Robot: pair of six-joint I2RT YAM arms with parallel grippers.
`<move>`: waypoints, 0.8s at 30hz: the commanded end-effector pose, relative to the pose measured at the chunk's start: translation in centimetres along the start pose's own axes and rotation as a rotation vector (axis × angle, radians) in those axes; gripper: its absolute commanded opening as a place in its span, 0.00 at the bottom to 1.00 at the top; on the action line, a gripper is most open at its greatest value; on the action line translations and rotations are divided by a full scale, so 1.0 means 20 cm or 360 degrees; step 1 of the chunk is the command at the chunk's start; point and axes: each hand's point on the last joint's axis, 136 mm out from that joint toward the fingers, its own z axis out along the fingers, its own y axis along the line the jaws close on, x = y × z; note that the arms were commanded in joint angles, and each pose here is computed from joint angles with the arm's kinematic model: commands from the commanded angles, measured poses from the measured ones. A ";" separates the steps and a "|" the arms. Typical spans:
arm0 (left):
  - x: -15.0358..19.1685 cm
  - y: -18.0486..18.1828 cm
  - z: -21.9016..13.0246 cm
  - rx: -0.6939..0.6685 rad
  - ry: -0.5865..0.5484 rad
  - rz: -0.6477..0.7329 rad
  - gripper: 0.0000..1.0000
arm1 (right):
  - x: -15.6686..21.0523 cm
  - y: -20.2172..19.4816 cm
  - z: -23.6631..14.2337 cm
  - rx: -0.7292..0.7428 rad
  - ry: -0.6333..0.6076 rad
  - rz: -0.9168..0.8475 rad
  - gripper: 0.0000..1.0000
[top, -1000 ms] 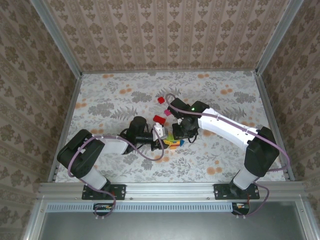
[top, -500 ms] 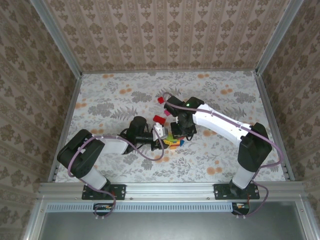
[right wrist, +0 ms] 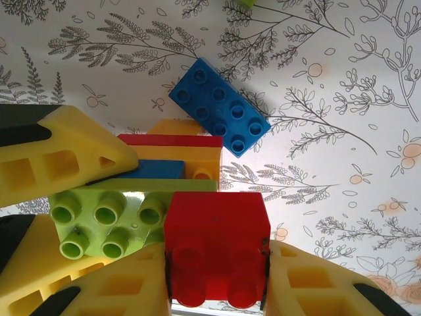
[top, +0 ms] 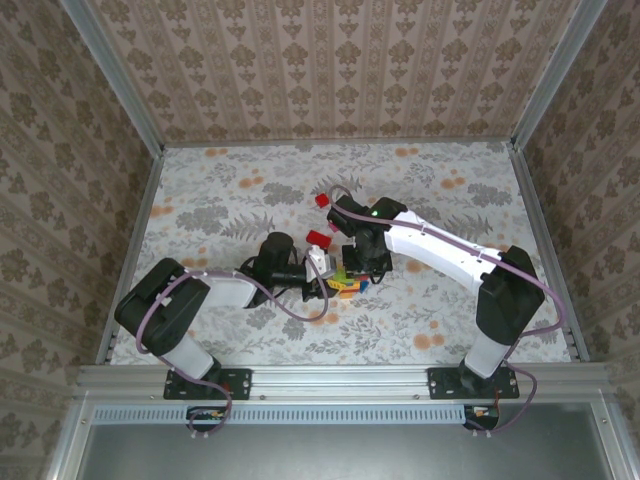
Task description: Assemble a carrot with lego
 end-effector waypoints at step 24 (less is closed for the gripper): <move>0.17 -0.09 0.02 0.0117 0.0153 -0.0113 0.36 | -0.07 0.11 -0.04 -0.0121 -0.0129 -0.0040 0.58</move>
